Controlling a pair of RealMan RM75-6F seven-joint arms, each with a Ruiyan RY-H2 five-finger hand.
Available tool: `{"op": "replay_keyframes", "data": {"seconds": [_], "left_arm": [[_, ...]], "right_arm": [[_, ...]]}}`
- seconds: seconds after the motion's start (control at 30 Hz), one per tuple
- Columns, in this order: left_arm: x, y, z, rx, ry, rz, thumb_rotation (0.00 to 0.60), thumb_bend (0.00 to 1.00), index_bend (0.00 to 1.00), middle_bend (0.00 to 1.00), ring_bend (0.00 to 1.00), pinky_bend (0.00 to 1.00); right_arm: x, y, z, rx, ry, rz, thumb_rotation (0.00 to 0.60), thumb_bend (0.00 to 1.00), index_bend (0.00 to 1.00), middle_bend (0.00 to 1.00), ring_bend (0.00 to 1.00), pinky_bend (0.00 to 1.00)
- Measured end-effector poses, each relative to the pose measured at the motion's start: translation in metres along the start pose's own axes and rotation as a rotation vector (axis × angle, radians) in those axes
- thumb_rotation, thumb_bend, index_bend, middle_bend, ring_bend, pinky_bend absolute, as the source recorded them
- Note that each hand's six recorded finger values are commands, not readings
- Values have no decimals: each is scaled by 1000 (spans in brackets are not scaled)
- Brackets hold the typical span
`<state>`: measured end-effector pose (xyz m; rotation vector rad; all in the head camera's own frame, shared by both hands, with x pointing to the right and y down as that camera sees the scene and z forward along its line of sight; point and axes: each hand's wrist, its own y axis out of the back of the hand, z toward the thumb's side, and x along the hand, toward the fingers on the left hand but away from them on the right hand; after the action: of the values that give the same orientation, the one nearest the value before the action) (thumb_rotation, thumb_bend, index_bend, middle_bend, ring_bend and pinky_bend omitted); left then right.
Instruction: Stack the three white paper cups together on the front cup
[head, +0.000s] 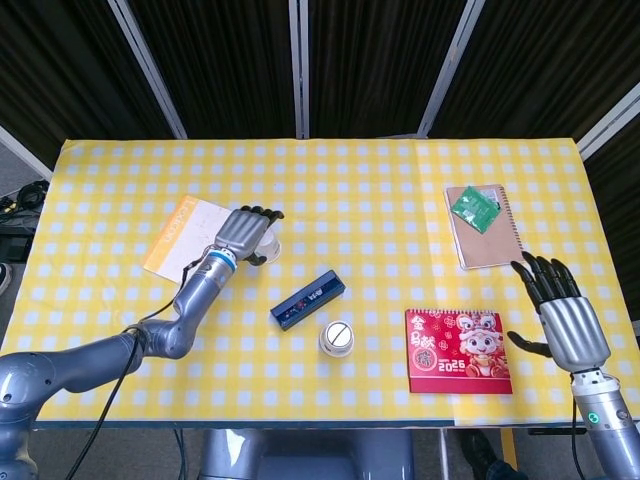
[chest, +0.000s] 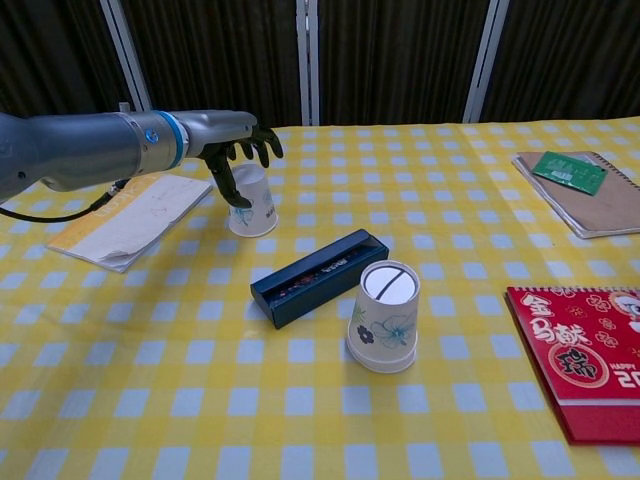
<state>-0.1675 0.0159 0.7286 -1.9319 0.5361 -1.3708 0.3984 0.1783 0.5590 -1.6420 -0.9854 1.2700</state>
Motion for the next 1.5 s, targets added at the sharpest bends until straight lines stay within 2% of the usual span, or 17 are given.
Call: {"op": "replay_keyframes", "data": {"seconds": [0.2, 0.37, 0.6, 0.9, 1.2, 1.33, 1.5], "left_arm": [[4, -4, -5, 3, 19, 15, 600, 263, 342, 371, 324, 434], [4, -5, -10, 10, 28, 33, 600, 265, 383, 399, 347, 454], [-1, -1, -10, 4, 10, 57, 600, 265, 392, 401, 348, 455], [-23, 23, -1, -8, -71, 134, 600, 266, 394, 401, 348, 455], [-63, 49, 36, -74, -235, 177, 600, 265, 397, 401, 348, 455], [-90, 60, 66, -98, -355, 179, 600, 260, 398, 401, 348, 455], [-125, 66, 103, -85, -505, 168, 600, 258, 413, 411, 359, 462]], "right_arm": [[-2, -3, -3, -5, -11, 8, 600, 0, 0, 0, 0, 0], [-2, -3, -2, -8, -5, 4, 600, 0, 0, 0, 0, 0], [0, -1, -1, -9, -2, 0, 600, 0, 0, 0, 0, 0], [2, -1, 1, -16, 3, 6, 600, 0, 0, 0, 0, 0], [2, 0, 3, -19, 4, 3, 600, 0, 0, 0, 0, 0], [3, 0, 4, -11, 3, -1, 600, 0, 0, 0, 0, 0], [4, 3, 5, -13, 4, -11, 600, 0, 0, 0, 0, 0]]}}
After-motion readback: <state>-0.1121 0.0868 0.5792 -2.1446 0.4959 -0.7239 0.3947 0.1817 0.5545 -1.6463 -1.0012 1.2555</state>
